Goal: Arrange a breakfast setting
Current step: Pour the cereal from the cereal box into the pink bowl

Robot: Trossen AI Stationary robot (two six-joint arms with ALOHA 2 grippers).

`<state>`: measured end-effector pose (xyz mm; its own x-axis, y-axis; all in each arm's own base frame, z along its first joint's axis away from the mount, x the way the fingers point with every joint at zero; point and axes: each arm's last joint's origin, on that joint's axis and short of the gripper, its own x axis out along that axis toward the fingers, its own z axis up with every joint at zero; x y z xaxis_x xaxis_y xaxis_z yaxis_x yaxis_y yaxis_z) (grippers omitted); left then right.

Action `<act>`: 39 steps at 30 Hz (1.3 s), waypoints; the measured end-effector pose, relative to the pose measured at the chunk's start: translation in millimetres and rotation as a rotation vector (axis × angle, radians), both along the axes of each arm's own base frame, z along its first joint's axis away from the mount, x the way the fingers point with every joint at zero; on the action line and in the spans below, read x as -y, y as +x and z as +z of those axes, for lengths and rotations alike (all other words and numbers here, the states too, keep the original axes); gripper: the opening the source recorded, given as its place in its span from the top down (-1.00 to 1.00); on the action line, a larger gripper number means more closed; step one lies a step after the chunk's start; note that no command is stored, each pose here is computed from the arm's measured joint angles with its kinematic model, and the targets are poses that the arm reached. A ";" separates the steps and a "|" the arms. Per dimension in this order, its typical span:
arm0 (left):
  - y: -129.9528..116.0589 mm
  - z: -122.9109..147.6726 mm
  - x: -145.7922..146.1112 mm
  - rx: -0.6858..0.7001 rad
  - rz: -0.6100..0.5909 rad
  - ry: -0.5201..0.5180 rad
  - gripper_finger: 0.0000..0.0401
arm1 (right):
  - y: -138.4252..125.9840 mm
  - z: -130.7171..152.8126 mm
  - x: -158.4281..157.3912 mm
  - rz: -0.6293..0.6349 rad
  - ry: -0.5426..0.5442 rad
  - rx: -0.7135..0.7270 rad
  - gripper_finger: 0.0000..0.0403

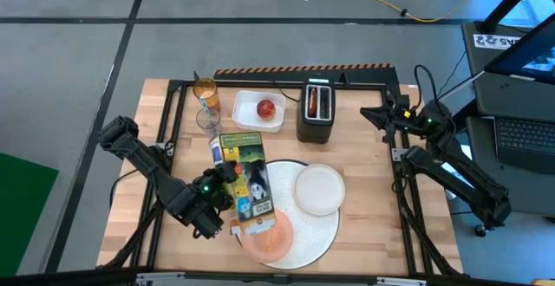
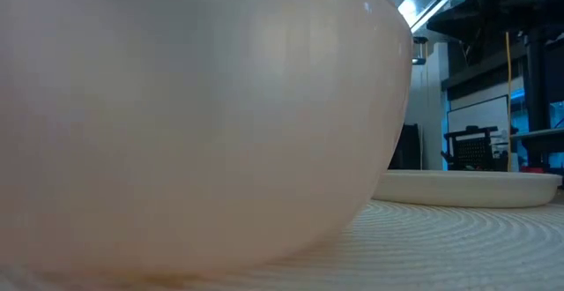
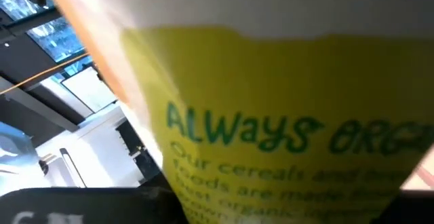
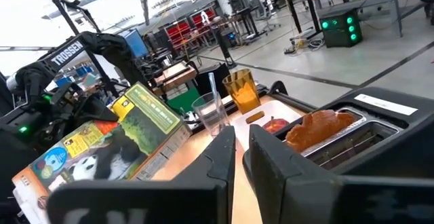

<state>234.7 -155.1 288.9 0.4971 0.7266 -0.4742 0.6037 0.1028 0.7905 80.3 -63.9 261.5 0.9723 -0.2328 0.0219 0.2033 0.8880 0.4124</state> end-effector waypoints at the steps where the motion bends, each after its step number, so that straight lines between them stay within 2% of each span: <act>1: 0.0 0.1 0.0 0.001 -0.001 0.003 0.40 | 0.0 0.0 -0.1 0.002 0.000 0.000 0.82; 10: 0.7 1.0 -0.1 -0.008 -0.029 0.056 0.40 | 0.1 -0.1 -0.5 0.018 -0.008 -0.002 0.82; 30: 11.9 1.3 8.2 -0.007 -0.124 0.098 0.40 | 0.2 -0.3 -0.6 0.022 -0.026 -0.007 0.82; 33: 12.8 2.0 7.3 -0.009 -0.129 0.128 0.40 | 0.4 1.4 -1.6 0.056 -0.041 0.006 0.82; 37: 14.7 1.9 4.8 -0.011 -0.120 0.127 0.40 | 0.5 12.3 -7.0 0.190 -0.139 0.081 0.82; 39: 15.4 1.9 3.6 -0.020 -0.120 0.134 0.40 | 2.1 15.9 -10.8 0.236 -0.153 0.111 0.82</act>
<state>250.2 -158.7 290.8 0.5759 0.7199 -0.3875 0.6210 -0.0770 0.7800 82.4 -53.1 277.4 0.9888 0.0139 0.1486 -0.0553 0.9589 0.2784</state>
